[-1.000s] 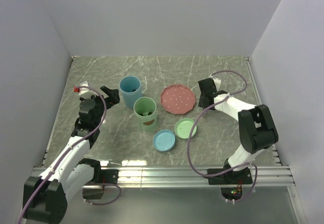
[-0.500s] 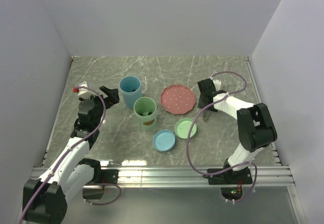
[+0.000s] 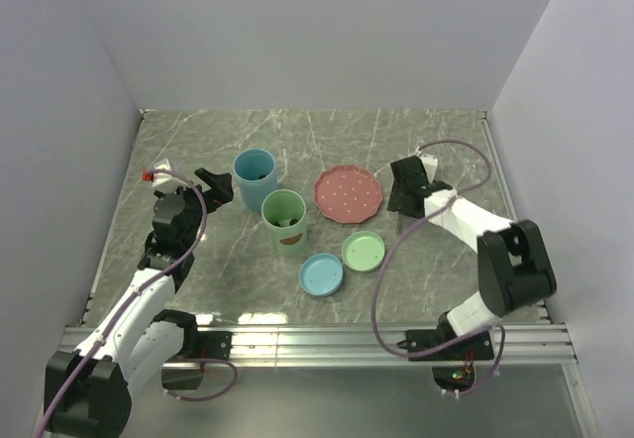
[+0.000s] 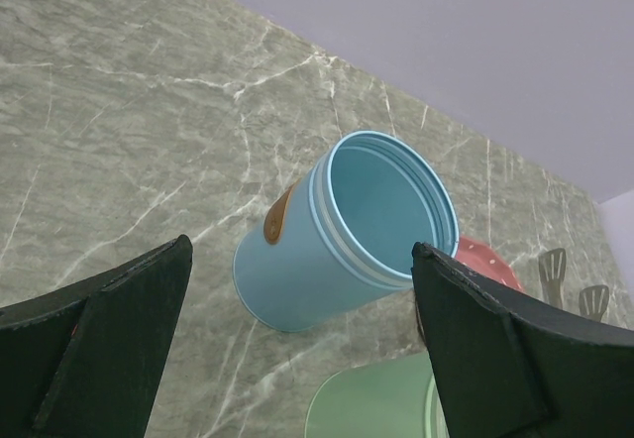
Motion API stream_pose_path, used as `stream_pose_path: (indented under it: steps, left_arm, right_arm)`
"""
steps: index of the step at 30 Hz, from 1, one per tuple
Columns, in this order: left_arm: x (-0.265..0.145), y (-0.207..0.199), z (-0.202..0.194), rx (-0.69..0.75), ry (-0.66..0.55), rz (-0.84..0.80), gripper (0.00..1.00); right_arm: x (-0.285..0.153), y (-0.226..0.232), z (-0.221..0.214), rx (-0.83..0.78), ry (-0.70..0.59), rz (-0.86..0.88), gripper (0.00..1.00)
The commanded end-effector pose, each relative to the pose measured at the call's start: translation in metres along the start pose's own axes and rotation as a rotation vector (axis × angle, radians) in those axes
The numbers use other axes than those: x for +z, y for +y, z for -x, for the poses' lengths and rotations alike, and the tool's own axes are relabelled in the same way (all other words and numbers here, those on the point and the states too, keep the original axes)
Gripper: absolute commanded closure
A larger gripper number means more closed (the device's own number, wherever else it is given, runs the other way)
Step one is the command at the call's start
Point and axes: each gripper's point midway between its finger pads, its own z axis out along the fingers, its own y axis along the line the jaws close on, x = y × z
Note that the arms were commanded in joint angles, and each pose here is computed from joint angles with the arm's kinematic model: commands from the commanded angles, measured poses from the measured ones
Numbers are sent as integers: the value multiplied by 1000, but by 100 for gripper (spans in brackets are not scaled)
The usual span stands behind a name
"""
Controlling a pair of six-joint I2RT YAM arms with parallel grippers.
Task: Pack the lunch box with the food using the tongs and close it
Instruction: Put down the clamp, then pick up the lid of the lunch box with the right arm
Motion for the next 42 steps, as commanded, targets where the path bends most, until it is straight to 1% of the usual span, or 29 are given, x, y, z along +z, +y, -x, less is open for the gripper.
stream_pose_path:
  steps: [1, 2, 4, 5, 7, 9, 14, 17, 22, 30, 33, 34, 36, 37, 39, 40, 41, 42]
  left_arm:
    - [-2, -6, 10, -12, -37, -22, 1]
    - [-2, -5, 9, -11, -36, -21, 0]
    - [-2, -6, 9, -10, -35, -25, 1]
    - [-2, -6, 9, -10, -36, -27, 1]
    - [-2, -6, 9, -12, -36, -27, 1]
    - [-3, -7, 9, -12, -38, -30, 1]
    - [-4, -8, 10, -13, -38, -37, 0]
    - [-5, -9, 10, -14, -39, -40, 1]
    - [-6, -9, 11, -14, -42, -42, 1]
    - [-6, -10, 11, -14, -41, -50, 0]
    - [-6, -10, 11, -14, -40, -49, 1]
    - [-6, -10, 11, -14, -40, -49, 1]
    - [-7, -10, 12, -14, -43, -46, 0]
    - [-8, -10, 12, -14, -46, -48, 0]
    - [-8, -10, 13, -15, -47, -49, 1]
    - [-8, -10, 12, -14, -46, -48, 1]
    - [-8, -10, 13, -15, -47, -49, 1]
    - [-8, -11, 12, -16, -46, -51, 1]
  right_arm:
    - [-36, 8, 20, 20, -125, 61, 32]
    - [-47, 10, 19, 18, -148, 96, 33]
    - [-59, 26, 4, -11, -148, 198, 33]
    - [-73, 32, 7, -1, -175, 256, 34]
    - [-85, 45, -6, -20, -164, 345, 35]
    - [-92, 46, -17, -20, -159, 371, 37]
    - [-90, 45, -47, -56, -97, 355, 43]
    - [-89, 46, -58, -84, -65, 328, 47]
    - [-83, 47, -67, -103, -35, 311, 49]
    - [-67, 40, -85, -136, 30, 216, 51]
    - [-62, 41, -91, -149, 50, 202, 57]
    - [-61, 40, -92, -157, 54, 193, 62]
    - [-59, 38, -93, -159, 57, 178, 69]
    - [-60, 39, -93, -160, 57, 179, 76]
    - [-61, 39, -93, -161, 55, 183, 85]
    - [-63, 38, -92, -158, 48, 184, 97]
    - [-64, 37, -92, -154, 46, 183, 100]
    - [-64, 36, -91, -151, 43, 181, 100]
